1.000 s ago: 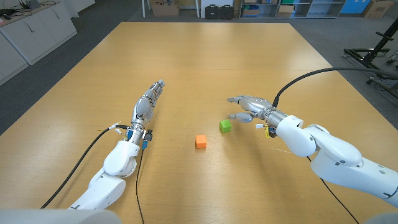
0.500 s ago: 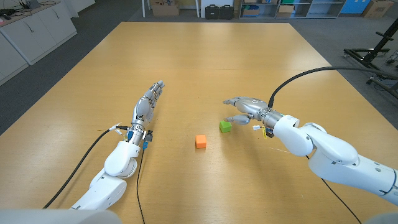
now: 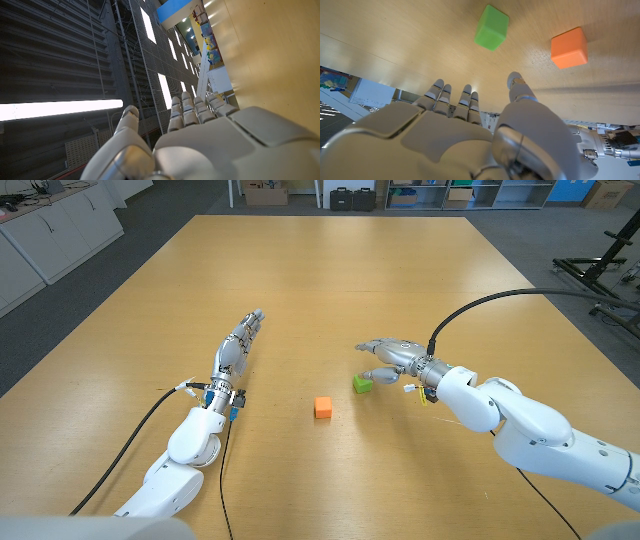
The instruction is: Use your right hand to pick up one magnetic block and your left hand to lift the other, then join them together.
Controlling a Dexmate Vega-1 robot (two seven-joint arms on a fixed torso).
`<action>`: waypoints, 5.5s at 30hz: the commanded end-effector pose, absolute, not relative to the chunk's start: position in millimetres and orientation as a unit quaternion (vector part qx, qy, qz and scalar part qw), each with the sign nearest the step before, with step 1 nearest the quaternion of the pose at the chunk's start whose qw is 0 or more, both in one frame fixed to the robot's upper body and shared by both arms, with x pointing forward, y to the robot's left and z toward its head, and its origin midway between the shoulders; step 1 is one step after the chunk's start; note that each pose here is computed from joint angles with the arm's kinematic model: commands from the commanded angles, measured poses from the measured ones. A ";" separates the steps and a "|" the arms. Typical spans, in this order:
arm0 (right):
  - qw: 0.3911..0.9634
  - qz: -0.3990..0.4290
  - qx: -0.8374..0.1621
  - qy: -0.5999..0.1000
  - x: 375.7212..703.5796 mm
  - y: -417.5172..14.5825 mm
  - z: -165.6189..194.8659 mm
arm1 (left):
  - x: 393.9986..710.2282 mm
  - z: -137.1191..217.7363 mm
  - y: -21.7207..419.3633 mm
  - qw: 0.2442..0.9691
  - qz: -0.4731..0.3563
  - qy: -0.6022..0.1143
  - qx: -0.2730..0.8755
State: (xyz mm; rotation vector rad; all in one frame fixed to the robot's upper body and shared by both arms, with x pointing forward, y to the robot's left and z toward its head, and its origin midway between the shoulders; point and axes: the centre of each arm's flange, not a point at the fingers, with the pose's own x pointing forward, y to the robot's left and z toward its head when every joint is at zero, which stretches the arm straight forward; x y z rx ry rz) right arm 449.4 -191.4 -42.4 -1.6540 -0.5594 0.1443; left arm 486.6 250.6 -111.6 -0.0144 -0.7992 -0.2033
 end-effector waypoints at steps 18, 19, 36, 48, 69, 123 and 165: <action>0.628 0.068 -0.738 -0.237 448.7 -191.9 -51.4 | 482.9 -107.9 247.0 0.914 -0.099 -0.394 -0.004; 0.627 0.068 -0.739 -0.237 448.8 -192.2 -51.4 | 483.0 -107.8 246.6 0.914 -0.099 -0.394 -0.004; 0.627 0.069 -0.741 -0.231 451.6 -194.9 -54.9 | 486.1 -104.5 243.0 0.913 -0.102 -0.395 0.000; 0.626 0.069 -0.743 -0.226 455.6 -195.3 -57.6 | 488.6 -101.9 240.4 0.913 -0.106 -0.393 0.001; 0.614 0.077 -0.758 -0.206 467.0 -194.4 -60.8 | 488.5 -106.9 240.3 0.914 -0.105 -0.392 -0.003; 0.556 0.066 -0.803 -0.205 495.9 -185.8 -72.4 | 477.5 -120.2 241.8 0.915 -0.099 -0.390 -0.011; 0.660 0.000 -0.693 -0.291 479.8 -197.2 -67.7 | 468.2 -120.2 247.2 0.918 -0.092 -0.387 0.009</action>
